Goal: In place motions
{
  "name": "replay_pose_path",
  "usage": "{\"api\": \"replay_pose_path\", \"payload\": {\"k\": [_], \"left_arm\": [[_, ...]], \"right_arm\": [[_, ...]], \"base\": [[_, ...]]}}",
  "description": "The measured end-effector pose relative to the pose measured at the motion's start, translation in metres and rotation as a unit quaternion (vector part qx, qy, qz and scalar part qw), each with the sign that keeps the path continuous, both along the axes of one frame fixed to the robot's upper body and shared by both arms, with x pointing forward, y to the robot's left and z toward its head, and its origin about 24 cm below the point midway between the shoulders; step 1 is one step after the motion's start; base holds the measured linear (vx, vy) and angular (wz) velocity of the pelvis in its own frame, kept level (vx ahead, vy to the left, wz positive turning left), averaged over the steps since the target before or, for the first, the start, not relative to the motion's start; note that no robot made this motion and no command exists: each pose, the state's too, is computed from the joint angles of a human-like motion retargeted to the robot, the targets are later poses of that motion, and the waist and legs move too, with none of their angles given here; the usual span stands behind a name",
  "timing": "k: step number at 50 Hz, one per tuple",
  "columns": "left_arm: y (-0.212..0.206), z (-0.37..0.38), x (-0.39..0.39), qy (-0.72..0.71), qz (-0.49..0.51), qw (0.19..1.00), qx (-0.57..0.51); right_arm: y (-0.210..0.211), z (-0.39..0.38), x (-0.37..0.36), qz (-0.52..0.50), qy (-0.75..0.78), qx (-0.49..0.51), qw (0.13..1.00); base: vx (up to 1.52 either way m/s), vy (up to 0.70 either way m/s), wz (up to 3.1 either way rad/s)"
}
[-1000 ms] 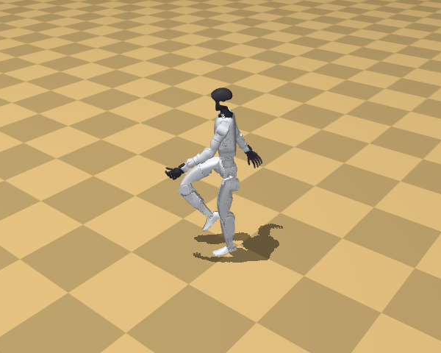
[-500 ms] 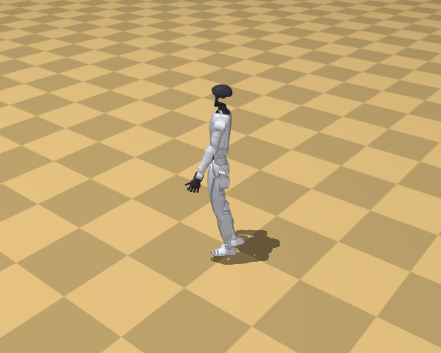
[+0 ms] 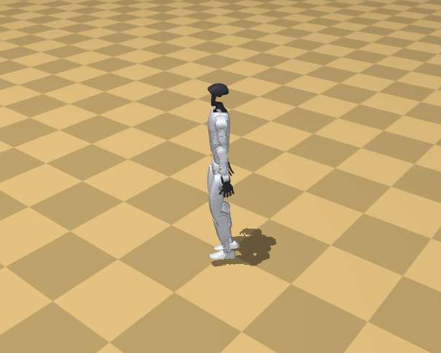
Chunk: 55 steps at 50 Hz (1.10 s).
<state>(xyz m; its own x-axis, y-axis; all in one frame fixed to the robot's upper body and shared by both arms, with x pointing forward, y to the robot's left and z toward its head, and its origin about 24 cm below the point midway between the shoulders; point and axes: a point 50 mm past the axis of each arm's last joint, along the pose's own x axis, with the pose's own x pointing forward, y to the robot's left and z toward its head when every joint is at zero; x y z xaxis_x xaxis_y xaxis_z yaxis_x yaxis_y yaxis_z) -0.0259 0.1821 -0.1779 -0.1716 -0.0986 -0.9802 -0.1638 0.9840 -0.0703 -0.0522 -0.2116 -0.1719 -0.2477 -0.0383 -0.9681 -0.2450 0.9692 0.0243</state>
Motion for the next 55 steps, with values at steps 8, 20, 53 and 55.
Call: {"api": "replay_pose_path", "payload": {"k": [8,20,53,55], "left_arm": [[0.0,0.002,-0.02,0.041,-0.041,0.998,0.018],[-0.001,0.015,-0.07,0.132,-0.028,0.991,-0.01],[-0.025,0.038,0.214,-0.334,-0.169,0.927,-0.008],[-0.021,0.022,0.177,-0.29,-0.143,0.946,-0.006]], "right_arm": [[-0.016,0.002,0.02,0.009,-0.012,-0.052,0.999],[0.058,0.008,0.18,0.173,-0.238,0.094,0.951],[-0.029,0.022,-0.063,-0.218,0.05,-0.139,0.965],[-0.025,0.019,-0.054,-0.183,0.049,-0.119,0.975]], "base": [[-0.16,0.07,0.06],[-0.04,0.06,-0.25],[0.12,-0.01,0.08],[0.15,-0.01,-0.55]]}}
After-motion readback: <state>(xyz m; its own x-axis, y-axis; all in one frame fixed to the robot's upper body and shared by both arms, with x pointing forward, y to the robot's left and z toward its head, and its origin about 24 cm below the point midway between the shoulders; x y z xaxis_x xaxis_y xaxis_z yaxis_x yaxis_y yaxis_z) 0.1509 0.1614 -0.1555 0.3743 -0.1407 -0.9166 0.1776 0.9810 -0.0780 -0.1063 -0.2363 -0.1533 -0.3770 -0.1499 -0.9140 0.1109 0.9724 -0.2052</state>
